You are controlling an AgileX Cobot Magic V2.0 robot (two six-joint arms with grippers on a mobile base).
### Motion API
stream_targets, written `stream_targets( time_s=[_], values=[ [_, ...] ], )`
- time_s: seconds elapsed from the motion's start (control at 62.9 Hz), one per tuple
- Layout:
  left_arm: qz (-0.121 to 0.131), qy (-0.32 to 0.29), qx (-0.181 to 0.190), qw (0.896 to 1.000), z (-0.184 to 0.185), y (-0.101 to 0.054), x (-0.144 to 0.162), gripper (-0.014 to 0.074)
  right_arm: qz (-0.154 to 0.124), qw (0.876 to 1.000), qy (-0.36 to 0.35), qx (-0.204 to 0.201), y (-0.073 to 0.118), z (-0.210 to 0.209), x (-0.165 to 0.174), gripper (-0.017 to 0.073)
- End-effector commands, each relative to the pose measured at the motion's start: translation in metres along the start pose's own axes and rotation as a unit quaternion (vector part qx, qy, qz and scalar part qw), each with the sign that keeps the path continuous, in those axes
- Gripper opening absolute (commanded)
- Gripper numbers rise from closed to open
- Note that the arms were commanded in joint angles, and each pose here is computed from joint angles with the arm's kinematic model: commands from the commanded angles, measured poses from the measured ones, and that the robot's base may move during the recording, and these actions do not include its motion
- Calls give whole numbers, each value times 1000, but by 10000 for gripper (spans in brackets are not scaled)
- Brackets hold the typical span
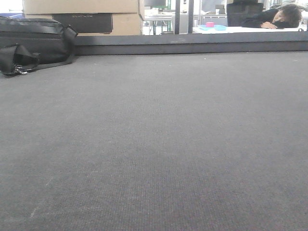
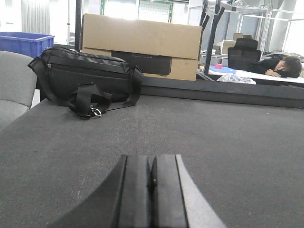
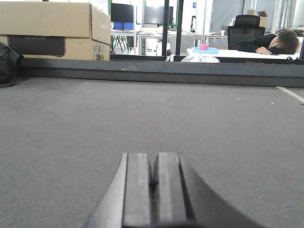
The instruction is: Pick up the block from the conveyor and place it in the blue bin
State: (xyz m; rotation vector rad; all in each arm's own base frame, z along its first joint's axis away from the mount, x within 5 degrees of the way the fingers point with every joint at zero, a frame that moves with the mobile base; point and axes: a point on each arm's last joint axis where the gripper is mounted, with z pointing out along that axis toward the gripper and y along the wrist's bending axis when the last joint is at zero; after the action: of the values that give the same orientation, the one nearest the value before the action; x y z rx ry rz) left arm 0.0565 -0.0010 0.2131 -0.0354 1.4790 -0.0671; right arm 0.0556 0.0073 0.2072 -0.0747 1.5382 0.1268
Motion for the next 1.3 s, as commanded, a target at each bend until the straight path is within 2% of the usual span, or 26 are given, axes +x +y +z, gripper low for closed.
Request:
stream_targets(
  time_s=[0.0,0.08,0.111,0.302,0.509,0.604,0.747,0.875,1.018,1.097,1.145,1.209,1.288],
  values=[
    [11,-10,2,1000,0,0,-2,-111,-4,1000,-9,-1,0,0,-3,-162],
    [44,-10,2,999,0,0,-2,-111,-4,1000,-9,-1,0,0,-3,-162],
    [50,-10,2,999,0,0,-2,-111,-4,1000,-9,-1,0,0,-3,-162],
    [49,-11,2,999,0,0,-3,-111,-4,1000,-12,-1,0,0,-3,-162],
    [46,-29,4,998,0,-1,-6,-111,-4,995,-101,2,0,-1,-19,-162],
    [46,-11,-5,999,-4,-1,-30,-111,-4,994,-105,1,0,-3,-31,-162],
    [62,22,-26,997,-17,-1,-79,-111,-5,995,-99,-6,3,-18,-80,-162],
    [57,98,-39,993,-14,0,-111,-111,-6,1000,-28,-11,5,-23,-111,-162],
    [53,213,-52,974,13,0,-133,-111,6,997,75,-13,7,-10,-135,-162],
    [45,285,-58,956,36,0,-142,-111,15,992,127,-11,7,7,-145,-162],
    [39,326,-59,943,49,-1,-145,-111,15,987,160,-11,8,15,-150,-162],
    [34,397,-63,915,71,-1,-146,-111,15,975,220,-10,8,29,-153,-162],
    [33,453,-68,888,93,-1,-147,-111,14,953,303,-10,9,47,-153,-162]
  ],
)
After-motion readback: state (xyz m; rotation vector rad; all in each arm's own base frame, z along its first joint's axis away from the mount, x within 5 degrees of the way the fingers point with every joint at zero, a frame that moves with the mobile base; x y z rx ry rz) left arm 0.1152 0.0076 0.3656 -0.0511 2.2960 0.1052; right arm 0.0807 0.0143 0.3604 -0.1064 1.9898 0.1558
